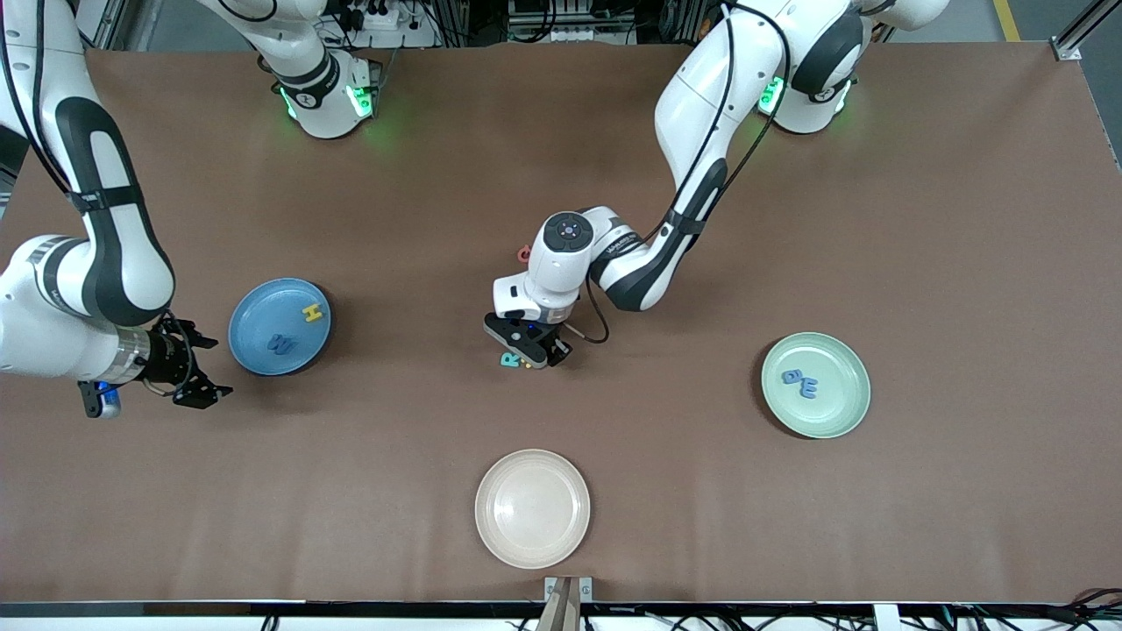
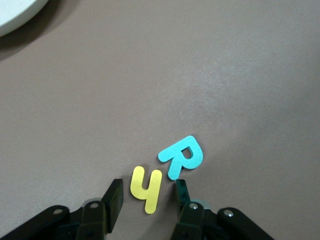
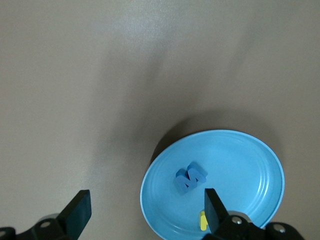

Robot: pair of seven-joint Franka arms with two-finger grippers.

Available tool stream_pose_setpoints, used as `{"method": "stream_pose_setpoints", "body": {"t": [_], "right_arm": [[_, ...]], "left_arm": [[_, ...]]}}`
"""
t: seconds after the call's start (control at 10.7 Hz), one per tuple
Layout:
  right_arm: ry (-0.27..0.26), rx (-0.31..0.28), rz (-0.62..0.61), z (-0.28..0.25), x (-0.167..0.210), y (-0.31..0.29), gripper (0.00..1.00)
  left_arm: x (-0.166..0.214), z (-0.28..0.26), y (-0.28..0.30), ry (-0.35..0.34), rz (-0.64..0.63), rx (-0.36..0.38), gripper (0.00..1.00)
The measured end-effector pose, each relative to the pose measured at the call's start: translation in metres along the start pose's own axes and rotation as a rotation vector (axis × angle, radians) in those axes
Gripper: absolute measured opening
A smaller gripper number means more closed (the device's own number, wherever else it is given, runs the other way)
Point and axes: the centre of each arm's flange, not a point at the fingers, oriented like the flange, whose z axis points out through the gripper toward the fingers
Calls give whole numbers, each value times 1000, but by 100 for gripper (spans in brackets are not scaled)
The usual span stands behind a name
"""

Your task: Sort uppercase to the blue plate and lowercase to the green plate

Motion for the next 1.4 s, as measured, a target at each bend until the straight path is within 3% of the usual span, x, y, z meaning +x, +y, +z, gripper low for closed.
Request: {"method": "stream_pose_setpoints", "body": {"t": [0.84, 1.4], "right_arm": [[0, 0, -1, 0, -1, 0, 100], [0, -1, -3, 0, -1, -1, 100]], "left_arm": [[2, 0, -9, 2, 30, 39, 46], [2, 0, -7, 0, 33, 40, 35]]}}
